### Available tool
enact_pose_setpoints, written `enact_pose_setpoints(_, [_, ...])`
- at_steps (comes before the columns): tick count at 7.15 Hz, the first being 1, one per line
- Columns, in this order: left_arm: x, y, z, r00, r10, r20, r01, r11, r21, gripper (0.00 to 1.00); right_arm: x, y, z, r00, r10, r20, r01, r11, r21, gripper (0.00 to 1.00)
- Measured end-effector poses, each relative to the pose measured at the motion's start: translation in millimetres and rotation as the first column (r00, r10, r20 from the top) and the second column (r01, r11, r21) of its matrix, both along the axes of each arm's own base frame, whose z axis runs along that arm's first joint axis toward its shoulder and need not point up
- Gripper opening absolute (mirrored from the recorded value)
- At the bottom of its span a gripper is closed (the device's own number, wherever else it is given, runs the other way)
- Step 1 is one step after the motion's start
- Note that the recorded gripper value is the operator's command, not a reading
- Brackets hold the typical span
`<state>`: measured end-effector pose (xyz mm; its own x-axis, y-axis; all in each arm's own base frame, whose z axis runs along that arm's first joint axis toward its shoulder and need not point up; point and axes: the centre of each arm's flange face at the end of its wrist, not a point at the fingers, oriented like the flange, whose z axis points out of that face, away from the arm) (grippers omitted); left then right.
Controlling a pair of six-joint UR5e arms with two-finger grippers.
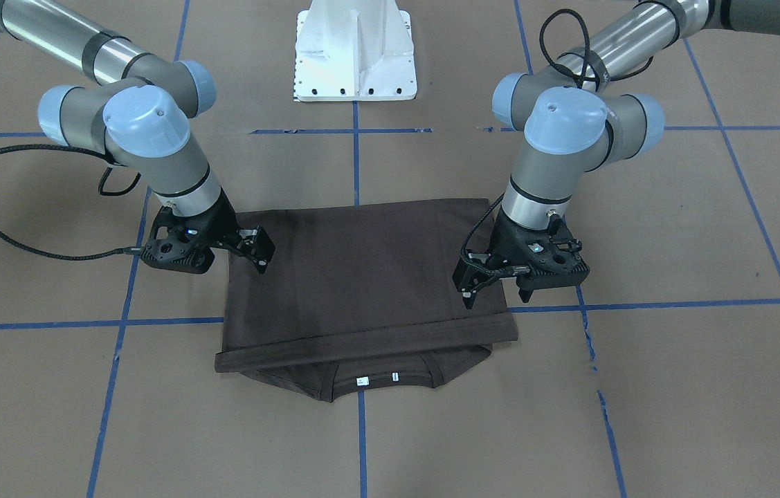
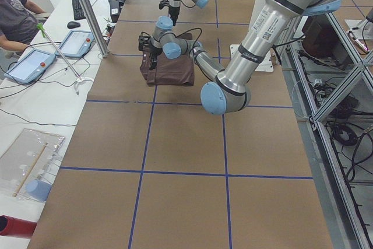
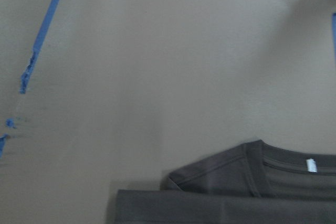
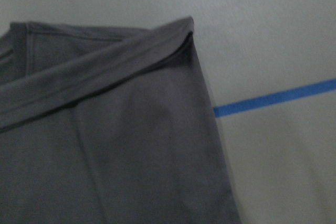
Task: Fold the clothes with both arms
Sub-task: 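Release the hem and move the right gripper to the folded shirt's side, then grasp the folded shirt's side with the right gripper and drag it toward the robot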
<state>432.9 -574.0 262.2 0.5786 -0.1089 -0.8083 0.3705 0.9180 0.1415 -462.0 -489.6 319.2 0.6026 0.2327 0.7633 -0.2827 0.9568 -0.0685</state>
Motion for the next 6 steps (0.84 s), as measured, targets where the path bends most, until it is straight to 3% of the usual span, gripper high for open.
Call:
enact_pose_setpoints(3, [-4.8,8.1,-14.6,1.0,0.0,-0.023,0.0,1.0,0.004,1.0,-11.7,51.4,33.1,0.999,-0.031,-0.037,0.03,0.999,-0.024,0.97])
enact_pose_setpoints(6, [-5.2,9.8,-16.7,1.0,0.0,-0.028,0.001,1.0,0.006,1.0,-15.5,64.0,44.7,0.997,-0.055,-0.048,0.053,0.998,-0.042,0.18])
